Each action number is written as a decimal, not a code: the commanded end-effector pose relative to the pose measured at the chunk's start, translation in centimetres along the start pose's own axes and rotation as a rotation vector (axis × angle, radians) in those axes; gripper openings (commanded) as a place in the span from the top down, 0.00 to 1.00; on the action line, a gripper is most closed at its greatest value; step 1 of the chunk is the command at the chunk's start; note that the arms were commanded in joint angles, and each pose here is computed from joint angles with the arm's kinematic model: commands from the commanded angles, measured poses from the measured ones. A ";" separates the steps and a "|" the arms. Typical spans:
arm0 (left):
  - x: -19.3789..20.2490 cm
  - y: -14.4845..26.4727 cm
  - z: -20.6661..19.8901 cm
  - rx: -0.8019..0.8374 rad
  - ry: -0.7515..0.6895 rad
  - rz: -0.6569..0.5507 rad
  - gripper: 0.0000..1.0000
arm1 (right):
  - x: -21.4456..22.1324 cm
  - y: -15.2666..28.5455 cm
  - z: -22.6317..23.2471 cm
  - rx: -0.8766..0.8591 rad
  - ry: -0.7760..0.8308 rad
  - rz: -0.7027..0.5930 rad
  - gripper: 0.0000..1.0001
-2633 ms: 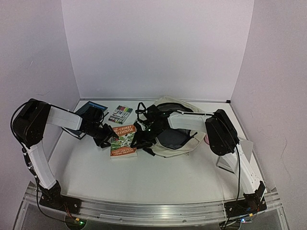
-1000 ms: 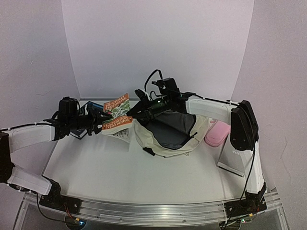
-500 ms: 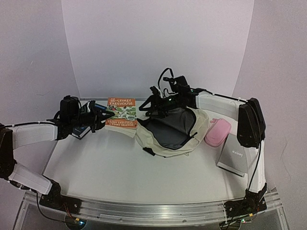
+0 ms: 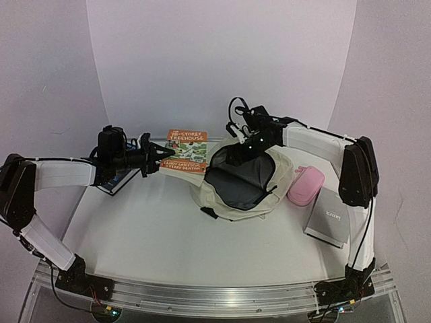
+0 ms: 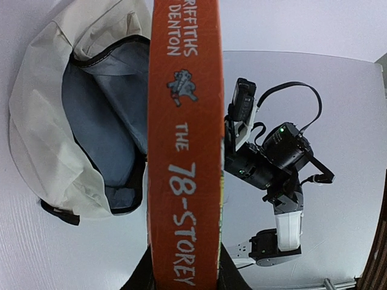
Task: Pack the student bag
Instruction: Place the book in the student bag.
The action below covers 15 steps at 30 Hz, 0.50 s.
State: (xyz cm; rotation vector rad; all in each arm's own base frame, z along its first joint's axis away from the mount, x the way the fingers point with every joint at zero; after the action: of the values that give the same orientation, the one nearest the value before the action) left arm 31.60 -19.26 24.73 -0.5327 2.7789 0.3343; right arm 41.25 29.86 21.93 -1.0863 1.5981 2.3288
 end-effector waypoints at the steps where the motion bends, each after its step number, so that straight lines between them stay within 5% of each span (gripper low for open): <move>1: -1.5 -0.7 -3.0 0.160 -0.107 -0.020 1.00 | 1.2 -2.3 -1.3 0.137 0.150 0.055 0.24; 15: -0.8 -1.4 -0.6 0.140 -0.043 -0.003 1.00 | 3.7 -6.4 -3.4 0.290 0.293 0.141 0.32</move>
State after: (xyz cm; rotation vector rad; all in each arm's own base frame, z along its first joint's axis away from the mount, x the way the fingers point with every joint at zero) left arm 32.76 -20.16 22.70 -0.5254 2.8358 0.3037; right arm 42.57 28.87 14.49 -1.2582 2.0115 2.1304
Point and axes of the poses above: each gripper's point midway between its finger pads, its own y axis back along the fingers, its own z axis along the line the jaws close on, x = y × z, the point moved 9 cm from there along y, back along the fingers, and after that the axes turned 13 degrees about -y, right-handed, at the moved point
